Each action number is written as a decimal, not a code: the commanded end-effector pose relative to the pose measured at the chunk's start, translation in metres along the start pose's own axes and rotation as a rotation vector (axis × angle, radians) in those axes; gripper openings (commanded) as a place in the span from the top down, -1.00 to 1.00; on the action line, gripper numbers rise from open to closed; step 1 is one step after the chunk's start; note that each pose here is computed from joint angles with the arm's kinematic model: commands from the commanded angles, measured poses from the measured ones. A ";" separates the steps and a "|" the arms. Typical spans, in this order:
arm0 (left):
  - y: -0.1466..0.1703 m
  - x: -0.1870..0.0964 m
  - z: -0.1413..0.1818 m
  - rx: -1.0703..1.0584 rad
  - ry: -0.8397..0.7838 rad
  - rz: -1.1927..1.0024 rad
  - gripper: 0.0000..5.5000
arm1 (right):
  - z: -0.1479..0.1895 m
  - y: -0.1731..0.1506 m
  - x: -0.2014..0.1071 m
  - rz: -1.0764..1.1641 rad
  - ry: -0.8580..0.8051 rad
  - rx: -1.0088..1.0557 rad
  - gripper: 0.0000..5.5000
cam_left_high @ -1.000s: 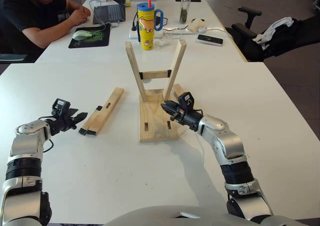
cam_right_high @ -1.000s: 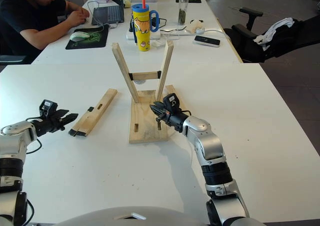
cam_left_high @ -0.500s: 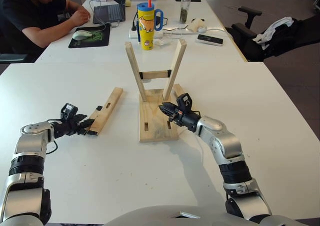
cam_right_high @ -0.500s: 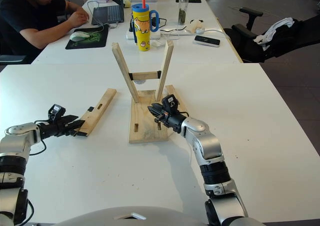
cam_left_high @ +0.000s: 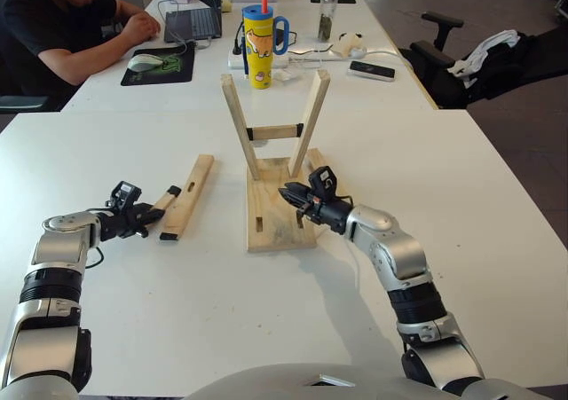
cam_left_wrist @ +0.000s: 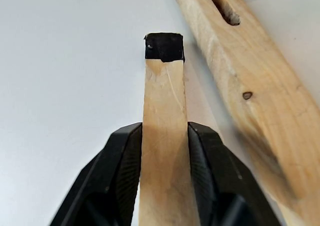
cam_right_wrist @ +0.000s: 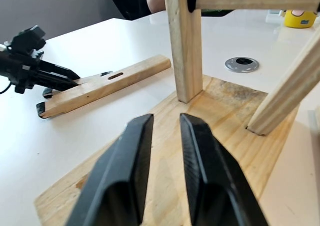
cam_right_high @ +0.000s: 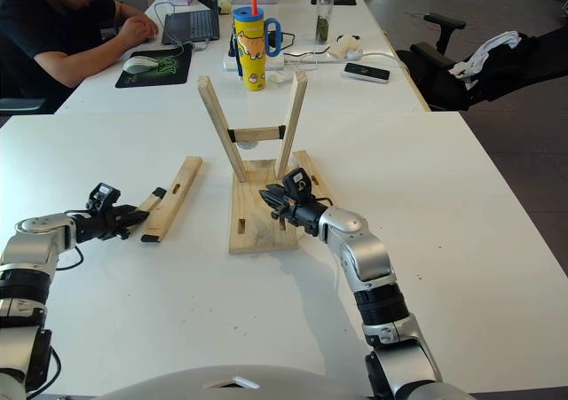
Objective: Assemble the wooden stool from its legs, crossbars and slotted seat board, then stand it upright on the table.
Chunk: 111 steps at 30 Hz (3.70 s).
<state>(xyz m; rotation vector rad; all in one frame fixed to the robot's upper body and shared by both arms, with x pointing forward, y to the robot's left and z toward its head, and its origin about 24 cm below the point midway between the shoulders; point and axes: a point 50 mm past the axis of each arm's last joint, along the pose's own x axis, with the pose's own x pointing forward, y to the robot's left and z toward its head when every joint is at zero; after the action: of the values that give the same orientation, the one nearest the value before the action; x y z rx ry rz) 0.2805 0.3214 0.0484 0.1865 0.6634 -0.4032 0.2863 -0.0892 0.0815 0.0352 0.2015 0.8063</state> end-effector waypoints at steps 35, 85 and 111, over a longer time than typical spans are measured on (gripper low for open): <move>-0.191 -0.004 0.052 0.274 -0.713 -0.177 0.52 | 0.033 0.021 0.002 0.192 -0.232 0.804 0.20; -0.180 0.011 0.049 0.014 -0.705 -0.140 -0.04 | 0.023 -0.101 -0.029 -0.421 -0.280 0.277 0.84; -0.178 0.009 0.049 0.024 -0.706 -0.106 -0.04 | -0.009 -0.069 -0.016 -0.473 -0.101 -0.029 0.67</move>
<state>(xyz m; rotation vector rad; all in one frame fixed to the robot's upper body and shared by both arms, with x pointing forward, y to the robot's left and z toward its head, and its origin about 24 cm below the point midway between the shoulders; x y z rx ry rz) 0.2390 0.1423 0.0717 0.0186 -0.0167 -0.5478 0.3285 -0.1435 0.0886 -0.0069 -0.0107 0.3447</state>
